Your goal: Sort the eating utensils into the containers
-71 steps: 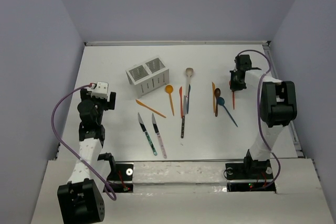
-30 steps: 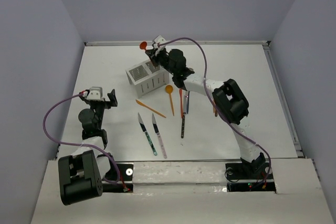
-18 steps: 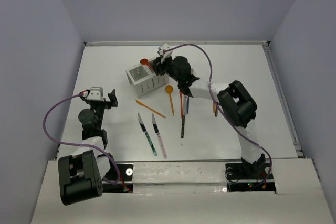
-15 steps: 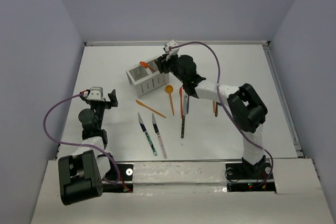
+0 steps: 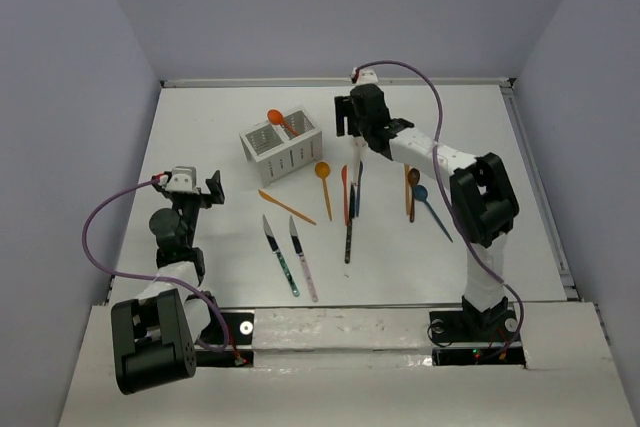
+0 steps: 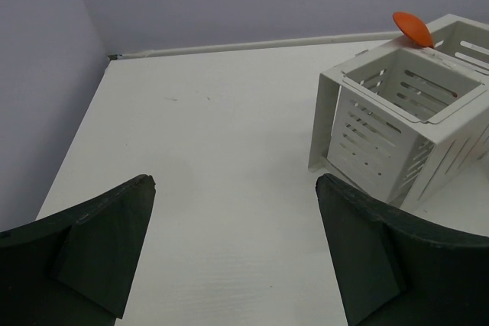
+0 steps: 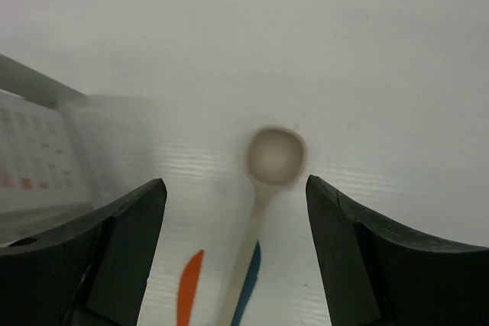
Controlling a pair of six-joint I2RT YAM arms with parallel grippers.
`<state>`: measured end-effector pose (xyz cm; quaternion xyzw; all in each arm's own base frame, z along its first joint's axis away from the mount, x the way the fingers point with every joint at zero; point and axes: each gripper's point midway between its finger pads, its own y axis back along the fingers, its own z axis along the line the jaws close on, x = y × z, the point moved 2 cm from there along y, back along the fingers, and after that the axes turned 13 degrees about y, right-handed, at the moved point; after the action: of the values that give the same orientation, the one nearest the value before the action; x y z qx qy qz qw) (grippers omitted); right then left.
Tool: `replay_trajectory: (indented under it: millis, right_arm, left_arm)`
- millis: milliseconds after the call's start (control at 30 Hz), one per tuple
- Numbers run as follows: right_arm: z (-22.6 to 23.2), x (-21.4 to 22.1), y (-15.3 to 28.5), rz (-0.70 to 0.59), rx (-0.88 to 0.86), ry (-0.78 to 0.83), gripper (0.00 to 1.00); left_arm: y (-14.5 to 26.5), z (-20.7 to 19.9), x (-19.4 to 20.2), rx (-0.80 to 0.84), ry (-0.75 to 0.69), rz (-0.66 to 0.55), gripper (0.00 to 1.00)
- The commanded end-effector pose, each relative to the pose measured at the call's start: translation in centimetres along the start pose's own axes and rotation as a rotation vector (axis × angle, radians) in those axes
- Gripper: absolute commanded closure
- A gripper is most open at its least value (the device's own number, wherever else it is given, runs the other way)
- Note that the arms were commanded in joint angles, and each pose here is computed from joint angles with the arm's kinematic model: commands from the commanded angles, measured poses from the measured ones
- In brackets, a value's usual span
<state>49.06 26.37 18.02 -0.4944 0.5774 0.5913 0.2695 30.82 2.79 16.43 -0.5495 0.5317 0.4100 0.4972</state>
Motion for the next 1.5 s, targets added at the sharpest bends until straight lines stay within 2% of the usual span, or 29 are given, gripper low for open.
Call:
replay_trajectory:
  millis: [0, 233, 400, 433, 533, 700, 767, 800, 833, 967, 1033, 1100, 1133, 1233, 1267, 1300, 1333, 1467]
  right_arm:
    - [-1.3, 5.0, -1.2, 0.228, 0.05, -0.025, 0.21]
    - [-0.7, 8.5, -2.5, 0.308, 0.057, -0.017, 0.27]
    - [0.1, 10.7, -3.3, 0.356, 0.031, -0.016, 0.39]
    - [0.1, 11.2, -3.5, 0.365, 0.032, -0.013, 0.42]
    - [-0.4, 11.5, -3.6, 0.375, 0.044, -0.015, 0.61]
    - [-0.5, 10.8, -3.6, 0.36, 0.046, -0.014, 0.71]
    - [-1.1, 10.5, -3.6, 0.354, 0.057, -0.018, 0.8]
    - [-1.2, 10.1, -3.5, 0.347, 0.057, -0.011, 0.86]
    - [-1.3, 9.9, -3.4, 0.343, 0.059, -0.006, 1.0]
    - [-1.8, 7.3, -2.8, 0.288, 0.057, 0.017, 1.0]
    - [-2.2, 4.0, -1.6, 0.205, 0.031, 0.037, 1.0]
    - [-2.1, 0.0, -0.6, 0.055, -0.011, 0.047, 1.0]
    - [-2.5, -3.4, 1.0, -0.082, -0.026, 0.031, 1.0]
    - [-1.6, -8.9, 4.1, -0.33, -0.082, 0.072, 1.0]
    - [-0.5, -11.7, 6.1, -0.479, -0.122, 0.078, 1.0]
    - [0.1, -12.9, 7.1, -0.554, -0.131, 0.141, 1.0]
    - [1.6, -15.8, 9.2, -0.711, -0.151, 0.149, 1.0]
    - [6.3, -19.1, 12.3, -0.978, -0.27, 0.254, 1.0]
  left_arm:
    - [0.1, -0.3, -1.8, 0.018, -0.04, -0.078, 0.01]
    - [0.0, -0.3, -1.7, 0.023, -0.043, -0.075, 0.01]
    - [0.0, -0.3, -1.8, 0.023, -0.044, -0.078, 0.01]
    - [0.0, -0.3, -1.8, 0.023, -0.044, -0.078, 0.01]
    - [0.0, -0.3, -1.8, 0.023, -0.044, -0.078, 0.01]
    - [0.1, -0.3, -1.8, 0.02, -0.042, -0.079, 0.01]
    - [0.1, -0.3, -1.8, 0.019, -0.043, -0.082, 0.01]
    - [0.2, -0.4, -1.9, 0.02, -0.043, -0.086, 0.01]
    - [0.2, -0.3, -1.9, 0.018, -0.041, -0.09, 0.01]
    - [1.0, -0.4, -3.0, 0.005, -0.04, -0.159, 0.01]
    - [1.7, -0.5, -3.8, -0.006, -0.035, -0.215, 0.01]
    - [2.0, -0.5, -4.7, -0.011, -0.036, -0.263, 0.01]
    - [2.7, -0.6, -4.3, -0.013, -0.03, -0.273, 0.01]
    - [2.9, -0.5, -4.7, -0.024, -0.021, -0.299, 0.01]
    - [2.9, -0.4, -4.8, -0.031, -0.018, -0.306, 0.01]
    - [3.1, -0.4, -5.1, -0.037, -0.017, -0.33, 0.01]
    - [3.2, -0.3, -5.1, -0.041, -0.009, -0.334, 0.01]
    - [3.5, -0.9, -5.0, -0.006, -0.02, -0.343, 0.01]
